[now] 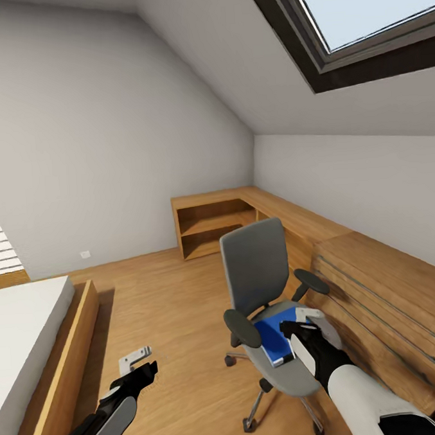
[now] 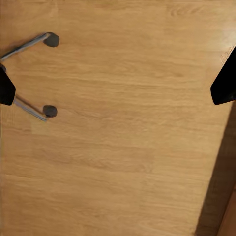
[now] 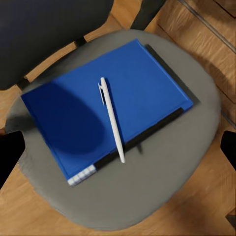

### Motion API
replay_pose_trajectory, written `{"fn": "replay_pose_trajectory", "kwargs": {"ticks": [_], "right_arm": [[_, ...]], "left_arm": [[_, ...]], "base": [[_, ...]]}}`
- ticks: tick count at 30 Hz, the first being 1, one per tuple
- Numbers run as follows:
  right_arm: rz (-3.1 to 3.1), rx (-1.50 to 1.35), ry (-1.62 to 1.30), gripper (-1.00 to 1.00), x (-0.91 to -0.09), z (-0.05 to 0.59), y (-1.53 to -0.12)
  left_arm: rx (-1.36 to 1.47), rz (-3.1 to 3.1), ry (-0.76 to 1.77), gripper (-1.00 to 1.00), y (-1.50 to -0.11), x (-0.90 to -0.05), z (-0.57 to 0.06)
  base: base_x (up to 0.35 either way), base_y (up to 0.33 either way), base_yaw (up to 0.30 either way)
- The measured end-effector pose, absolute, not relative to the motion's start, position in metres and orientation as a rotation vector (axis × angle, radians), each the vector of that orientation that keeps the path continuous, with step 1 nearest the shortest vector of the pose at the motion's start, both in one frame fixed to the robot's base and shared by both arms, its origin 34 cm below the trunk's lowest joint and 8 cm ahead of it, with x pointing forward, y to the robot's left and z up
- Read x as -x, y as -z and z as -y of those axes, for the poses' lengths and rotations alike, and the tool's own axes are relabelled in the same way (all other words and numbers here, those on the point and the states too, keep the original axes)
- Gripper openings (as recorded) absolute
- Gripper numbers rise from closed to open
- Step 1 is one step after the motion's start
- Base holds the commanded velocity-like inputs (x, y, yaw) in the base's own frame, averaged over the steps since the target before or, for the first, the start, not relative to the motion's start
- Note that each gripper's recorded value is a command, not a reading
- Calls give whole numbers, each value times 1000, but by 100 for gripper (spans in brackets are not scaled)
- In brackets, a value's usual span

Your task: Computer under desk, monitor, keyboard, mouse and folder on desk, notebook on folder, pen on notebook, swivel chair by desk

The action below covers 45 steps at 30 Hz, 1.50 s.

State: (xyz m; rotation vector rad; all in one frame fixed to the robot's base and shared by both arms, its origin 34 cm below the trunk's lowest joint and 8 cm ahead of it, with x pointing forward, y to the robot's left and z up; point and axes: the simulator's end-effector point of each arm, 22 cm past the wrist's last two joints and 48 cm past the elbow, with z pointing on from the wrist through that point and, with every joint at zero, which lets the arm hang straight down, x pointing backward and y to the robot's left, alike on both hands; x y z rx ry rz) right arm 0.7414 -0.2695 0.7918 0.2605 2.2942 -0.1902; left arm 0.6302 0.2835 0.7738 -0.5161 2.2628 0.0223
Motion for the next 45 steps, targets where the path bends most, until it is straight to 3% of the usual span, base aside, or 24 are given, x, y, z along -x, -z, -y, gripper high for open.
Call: {"fn": "replay_pose_trajectory", "kwargs": {"ticks": [7,21,45], "right_arm": [[-2275,-259,191,100,-744,270,-794],[-2293,-244,197,100,-739,271,-786],[-2383,-177,158,100,-719,280,-724]], "left_arm": [[403,-2274,-32,100,-764,-618,-253],[432,-2219,-34,100,-771,-622,-254],[443,-2177,9,100,-766,-633,-248]], "base": [[321,-5,33],[301,0,0],[15,0,0]]}}
